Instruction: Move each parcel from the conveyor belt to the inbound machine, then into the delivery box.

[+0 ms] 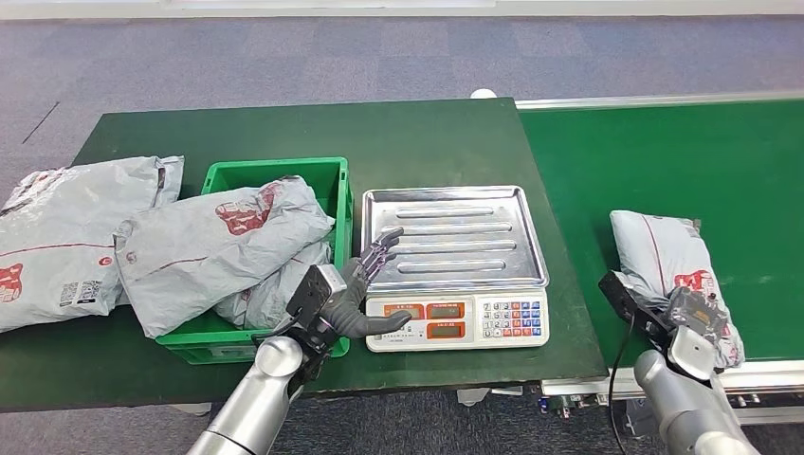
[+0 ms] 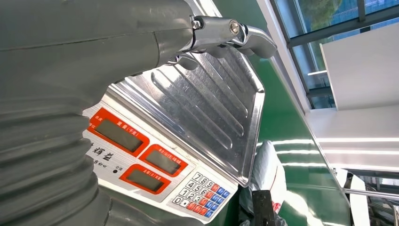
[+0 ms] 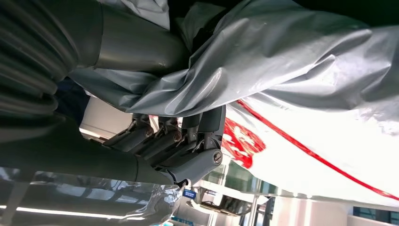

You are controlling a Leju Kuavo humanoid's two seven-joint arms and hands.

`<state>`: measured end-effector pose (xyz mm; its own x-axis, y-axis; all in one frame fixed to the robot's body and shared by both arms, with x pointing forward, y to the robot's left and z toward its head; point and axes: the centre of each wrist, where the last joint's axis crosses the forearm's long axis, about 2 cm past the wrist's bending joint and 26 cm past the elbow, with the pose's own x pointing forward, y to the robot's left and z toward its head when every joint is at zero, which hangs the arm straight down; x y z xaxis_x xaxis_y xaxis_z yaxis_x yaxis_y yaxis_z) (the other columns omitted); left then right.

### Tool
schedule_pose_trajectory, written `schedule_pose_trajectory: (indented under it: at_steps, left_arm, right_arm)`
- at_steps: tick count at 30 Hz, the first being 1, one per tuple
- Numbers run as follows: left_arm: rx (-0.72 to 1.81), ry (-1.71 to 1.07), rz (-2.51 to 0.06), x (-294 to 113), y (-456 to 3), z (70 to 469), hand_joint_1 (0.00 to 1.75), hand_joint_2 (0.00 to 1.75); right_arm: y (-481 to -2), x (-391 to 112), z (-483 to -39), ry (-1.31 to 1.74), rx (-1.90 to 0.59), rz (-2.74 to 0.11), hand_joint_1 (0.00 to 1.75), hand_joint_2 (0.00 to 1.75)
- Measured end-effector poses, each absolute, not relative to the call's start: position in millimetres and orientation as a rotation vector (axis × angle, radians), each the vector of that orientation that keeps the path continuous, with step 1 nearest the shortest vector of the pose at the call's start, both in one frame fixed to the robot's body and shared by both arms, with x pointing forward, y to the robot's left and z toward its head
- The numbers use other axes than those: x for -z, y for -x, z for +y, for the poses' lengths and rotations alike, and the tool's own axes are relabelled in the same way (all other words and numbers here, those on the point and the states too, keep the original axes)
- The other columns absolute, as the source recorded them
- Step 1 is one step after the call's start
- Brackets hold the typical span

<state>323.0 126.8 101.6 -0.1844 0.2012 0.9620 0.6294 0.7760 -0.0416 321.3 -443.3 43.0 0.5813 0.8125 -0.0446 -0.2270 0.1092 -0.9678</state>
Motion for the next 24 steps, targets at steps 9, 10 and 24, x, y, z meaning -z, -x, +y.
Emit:
schedule_pose_trajectory:
  at_steps: [9, 10, 24]
  left_arm:
    - [0.436, 0.651, -1.753, -102, -323, 127, 0.0, 1.75]
    - [0.436, 0.651, -1.753, -102, -323, 127, 0.0, 1.75]
    - [0.429, 0.645, -1.76, -102, -322, 127, 0.0, 1.75]
  right_arm:
    - [-322, -43, -442, 1.233, -0.833, -0.593, 1.75, 1.75]
    - [-322, -43, -441, 1.233, -0.833, -0.593, 1.75, 1.75]
    - [-333, -67, -435, 1.469, -0.784, -1.097, 1.75, 1.75]
